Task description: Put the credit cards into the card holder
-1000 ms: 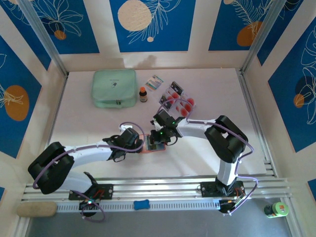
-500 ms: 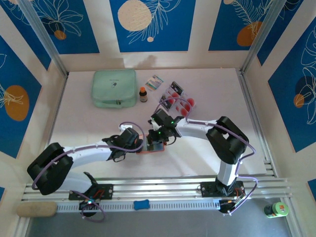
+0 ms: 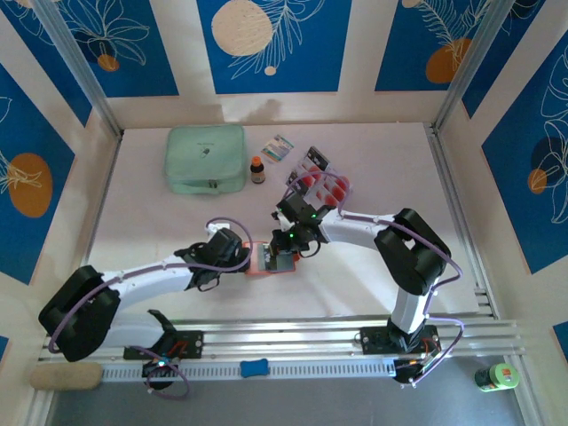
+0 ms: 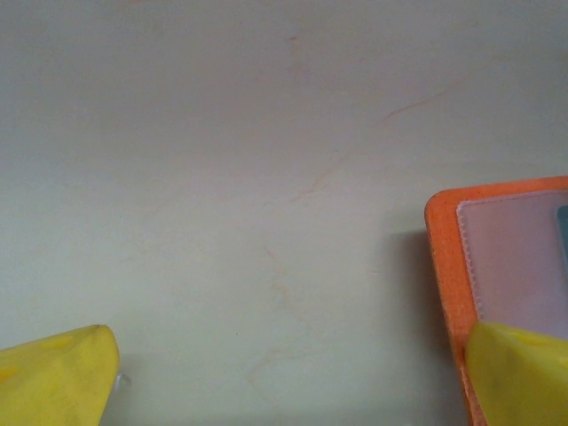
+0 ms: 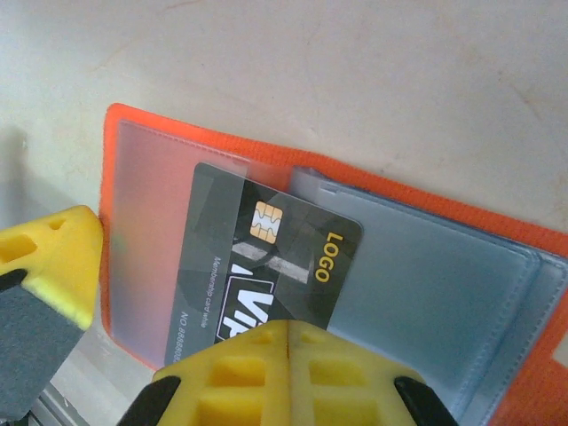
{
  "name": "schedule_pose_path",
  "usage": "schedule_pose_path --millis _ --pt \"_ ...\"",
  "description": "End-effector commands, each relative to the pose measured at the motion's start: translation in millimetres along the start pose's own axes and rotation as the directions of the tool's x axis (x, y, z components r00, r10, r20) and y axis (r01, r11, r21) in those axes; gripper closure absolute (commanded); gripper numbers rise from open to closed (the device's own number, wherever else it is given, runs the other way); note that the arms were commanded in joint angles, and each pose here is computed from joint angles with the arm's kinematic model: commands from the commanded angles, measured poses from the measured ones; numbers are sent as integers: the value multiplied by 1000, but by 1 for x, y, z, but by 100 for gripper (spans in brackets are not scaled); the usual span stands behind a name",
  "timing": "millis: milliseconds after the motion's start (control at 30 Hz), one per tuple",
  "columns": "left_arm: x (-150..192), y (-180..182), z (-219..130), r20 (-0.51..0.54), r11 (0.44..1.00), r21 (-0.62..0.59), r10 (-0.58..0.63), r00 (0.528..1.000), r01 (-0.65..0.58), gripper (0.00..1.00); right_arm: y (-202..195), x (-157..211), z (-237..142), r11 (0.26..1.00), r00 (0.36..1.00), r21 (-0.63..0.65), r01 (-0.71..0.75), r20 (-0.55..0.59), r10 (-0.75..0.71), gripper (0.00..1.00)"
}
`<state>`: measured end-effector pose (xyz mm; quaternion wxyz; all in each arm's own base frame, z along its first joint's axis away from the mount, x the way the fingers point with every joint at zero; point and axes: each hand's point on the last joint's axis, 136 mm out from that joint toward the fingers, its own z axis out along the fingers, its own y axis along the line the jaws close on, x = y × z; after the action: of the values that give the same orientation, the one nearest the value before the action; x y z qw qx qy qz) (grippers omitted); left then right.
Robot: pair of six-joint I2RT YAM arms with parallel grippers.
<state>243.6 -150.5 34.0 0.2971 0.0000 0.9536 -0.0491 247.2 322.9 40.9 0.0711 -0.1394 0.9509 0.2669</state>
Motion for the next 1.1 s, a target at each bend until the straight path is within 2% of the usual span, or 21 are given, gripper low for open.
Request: schedule_pose_path --millis 0,533,767,900,1067 --pt "11 11 7 -37 999 -39 8 999 -9 0 1 -4 3 1000 1000 2 14 -13 -14 100" --pt "18 11 15 -52 999 -42 15 999 -17 0 19 3 29 999 996 -22 35 -82 -36 100" --pt "18 11 15 -51 999 -40 13 999 -15 0 33 -6 5 997 998 -58 45 -30 -46 100" --pt "18 11 15 -50 999 -39 12 999 -14 0 27 -7 -5 998 999 -44 33 -4 -34 100" --pt "19 12 15 -51 999 -41 12 999 -14 0 12 1 0 1000 1000 -4 13 -21 -13 100"
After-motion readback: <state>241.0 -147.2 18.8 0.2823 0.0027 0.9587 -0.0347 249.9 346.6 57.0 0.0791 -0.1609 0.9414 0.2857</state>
